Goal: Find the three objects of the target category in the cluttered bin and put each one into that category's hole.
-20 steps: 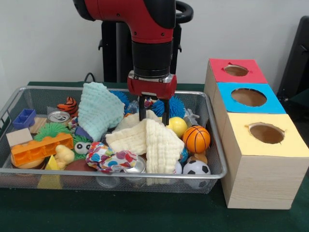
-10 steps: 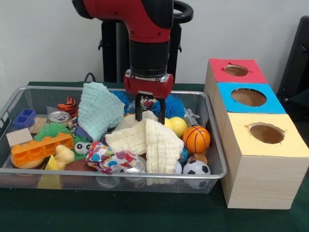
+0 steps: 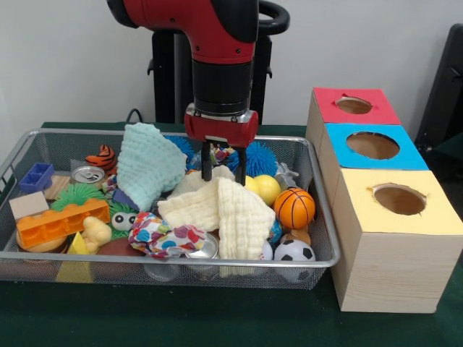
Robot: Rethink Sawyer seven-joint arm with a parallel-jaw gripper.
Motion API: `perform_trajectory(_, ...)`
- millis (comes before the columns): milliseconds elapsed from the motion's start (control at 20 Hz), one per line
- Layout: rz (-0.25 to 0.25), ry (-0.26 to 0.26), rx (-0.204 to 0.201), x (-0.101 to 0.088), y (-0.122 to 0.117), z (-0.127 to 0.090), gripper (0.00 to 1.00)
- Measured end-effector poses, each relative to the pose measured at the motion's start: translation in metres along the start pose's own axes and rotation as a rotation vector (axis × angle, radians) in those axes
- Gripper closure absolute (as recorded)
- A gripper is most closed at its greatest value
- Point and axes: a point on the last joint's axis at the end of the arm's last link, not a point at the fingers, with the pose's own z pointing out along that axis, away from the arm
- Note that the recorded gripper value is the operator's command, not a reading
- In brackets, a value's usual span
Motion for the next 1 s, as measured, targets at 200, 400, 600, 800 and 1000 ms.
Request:
perform_trajectory(200, 0.0, 0.0, 0.0, 0.0, -0.0002, 0.0, 0.0)
perform_trajectory(400, 0.0, -0.001, 0.0, -0.0006, -0.0003, -0.0001, 0.0)
perform_trajectory(600, 0.0, -0.002, 0.0, -0.0014, -0.0002, -0.0001, 0.0)
perform_trajectory(800, 0.001, -0.002, 0.0, -0.0016, -0.0005, 0.0001, 0.0)
perform_trajectory(1000, -0.001, 0.002, -0.007, -0.001, -0.0039, 0.0029, 0.0)
